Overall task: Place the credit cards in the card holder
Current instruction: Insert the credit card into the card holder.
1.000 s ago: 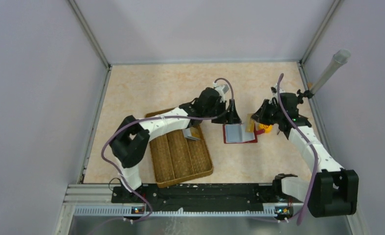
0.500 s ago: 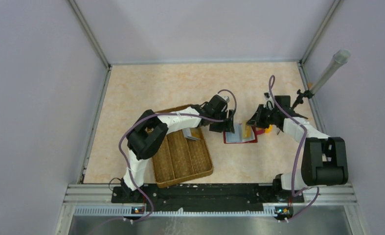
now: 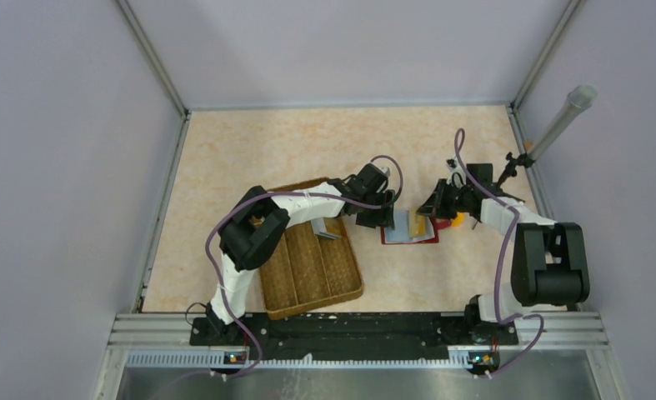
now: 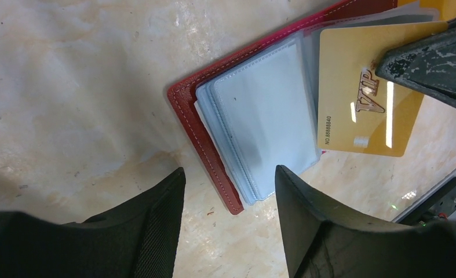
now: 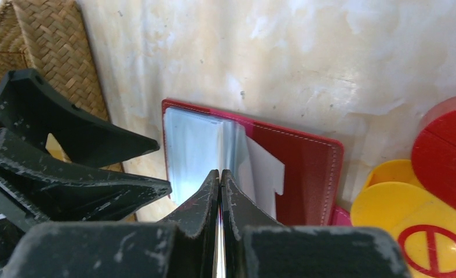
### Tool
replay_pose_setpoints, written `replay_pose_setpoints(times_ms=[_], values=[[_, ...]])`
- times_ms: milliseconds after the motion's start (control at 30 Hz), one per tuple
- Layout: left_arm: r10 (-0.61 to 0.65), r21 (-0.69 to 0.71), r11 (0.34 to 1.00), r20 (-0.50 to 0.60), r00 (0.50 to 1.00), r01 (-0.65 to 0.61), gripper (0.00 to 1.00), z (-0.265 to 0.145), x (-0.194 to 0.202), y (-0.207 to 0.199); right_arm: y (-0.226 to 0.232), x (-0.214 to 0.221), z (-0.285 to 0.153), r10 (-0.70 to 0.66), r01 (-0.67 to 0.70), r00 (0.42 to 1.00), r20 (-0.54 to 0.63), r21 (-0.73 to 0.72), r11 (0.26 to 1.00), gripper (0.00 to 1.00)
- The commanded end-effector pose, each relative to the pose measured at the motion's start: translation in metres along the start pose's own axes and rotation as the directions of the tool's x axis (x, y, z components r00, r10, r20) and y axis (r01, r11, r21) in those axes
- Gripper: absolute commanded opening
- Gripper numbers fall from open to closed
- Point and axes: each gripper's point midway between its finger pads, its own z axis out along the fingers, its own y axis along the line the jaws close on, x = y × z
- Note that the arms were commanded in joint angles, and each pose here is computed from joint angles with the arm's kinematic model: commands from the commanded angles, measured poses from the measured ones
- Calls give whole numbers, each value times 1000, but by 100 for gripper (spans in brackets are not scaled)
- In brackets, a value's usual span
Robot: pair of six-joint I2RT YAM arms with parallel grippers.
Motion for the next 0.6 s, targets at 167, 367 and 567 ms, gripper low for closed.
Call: replay_pose_setpoints(times_ms=[167, 367, 567], values=[[4, -3, 1000, -6, 1000, -4, 56, 7, 1, 1, -15, -1, 6, -3, 3, 1000, 2, 5, 1000, 0], [0, -7, 1000, -14, 1000, 0, 50, 10, 5, 3, -11, 3, 8, 29, -29, 1000, -3, -29, 999, 0], [1, -29, 1000, -26, 1000, -1, 46, 13, 9, 10, -2, -6, -1, 46, -45, 999, 27, -63, 997, 0]])
